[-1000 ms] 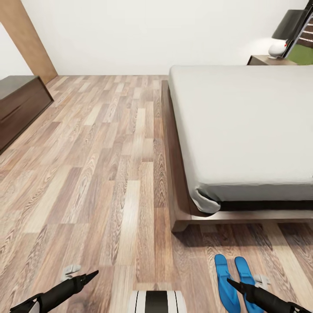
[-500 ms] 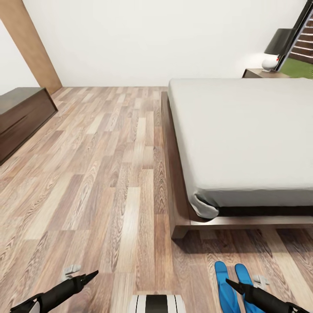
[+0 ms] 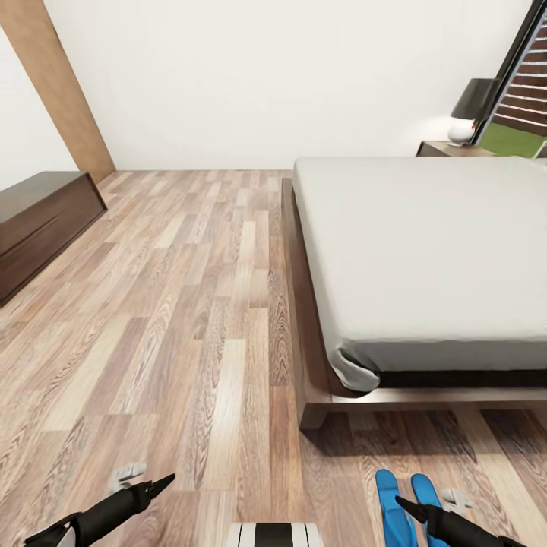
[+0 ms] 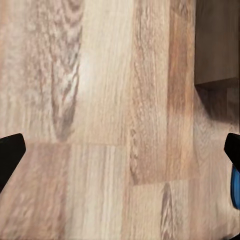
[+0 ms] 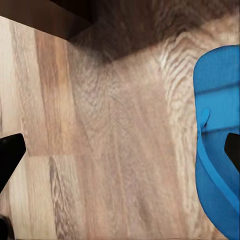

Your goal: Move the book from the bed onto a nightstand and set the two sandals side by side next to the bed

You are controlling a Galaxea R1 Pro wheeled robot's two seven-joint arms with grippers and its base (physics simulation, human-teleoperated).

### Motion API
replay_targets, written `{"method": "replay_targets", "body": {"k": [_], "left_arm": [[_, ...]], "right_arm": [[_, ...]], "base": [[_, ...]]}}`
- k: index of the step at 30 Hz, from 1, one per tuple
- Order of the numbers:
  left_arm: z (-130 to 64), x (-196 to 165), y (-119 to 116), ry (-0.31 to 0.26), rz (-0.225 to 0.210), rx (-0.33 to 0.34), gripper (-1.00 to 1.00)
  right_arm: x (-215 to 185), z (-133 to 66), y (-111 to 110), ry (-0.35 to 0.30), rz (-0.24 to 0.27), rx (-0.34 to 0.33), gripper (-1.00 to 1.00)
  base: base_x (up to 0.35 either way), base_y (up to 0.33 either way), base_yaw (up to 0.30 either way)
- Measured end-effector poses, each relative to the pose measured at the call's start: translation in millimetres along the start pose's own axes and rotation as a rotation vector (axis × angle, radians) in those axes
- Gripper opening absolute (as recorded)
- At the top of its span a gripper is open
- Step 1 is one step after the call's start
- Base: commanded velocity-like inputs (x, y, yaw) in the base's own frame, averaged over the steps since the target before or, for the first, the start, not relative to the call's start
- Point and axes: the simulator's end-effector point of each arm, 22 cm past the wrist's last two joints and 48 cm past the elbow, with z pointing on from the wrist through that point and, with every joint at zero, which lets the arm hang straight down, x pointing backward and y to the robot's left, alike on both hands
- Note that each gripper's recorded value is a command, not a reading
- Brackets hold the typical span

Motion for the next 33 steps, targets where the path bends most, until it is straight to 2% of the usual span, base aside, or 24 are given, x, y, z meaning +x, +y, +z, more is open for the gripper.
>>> {"method": "replay_targets", "body": {"k": [2,9,14,19,24,27,33], "left_arm": [[4.6,1,-4,-0.003,-0.001,-0.011,1.0],[21.8,14,-8,-0.011,-0.002,-0.102,1.0],[30.7,30,-11,-0.003,0.046,-0.166,1.0],[36.6,38,-11,0.0,0.095,-0.237,1.0],[36.2,59,-10,0.05,0.129,-0.29,1.0],[33.6,62,-6,0.066,0.171,-0.323,1.0],[31.0,57,-9,0.062,0.206,-0.34,1.0]], "right_arm": [[12,8.8,1,0.012,0.022,0.034,1.0],[34,32.0,23,0.022,0.058,0.058,1.0],[29,46.2,37,-0.033,0.023,0.083,1.0],[20,48.2,38,-0.07,-0.001,0.124,1.0],[10,46.0,42,-0.093,-0.014,0.126,1.0],[6,43.7,43,-0.104,-0.014,0.126,1.0],[3,41.2,49,-0.113,-0.015,0.119,1.0]], "base": [[0.0,0.0,0.0],[0.0,0.0,0.0],[0.0,0.0,0.0],[0.0,0.0,0.0],[0.0,0.0,0.0],[0.0,0.0,0.0],[0.0,0.0,0.0]]}}
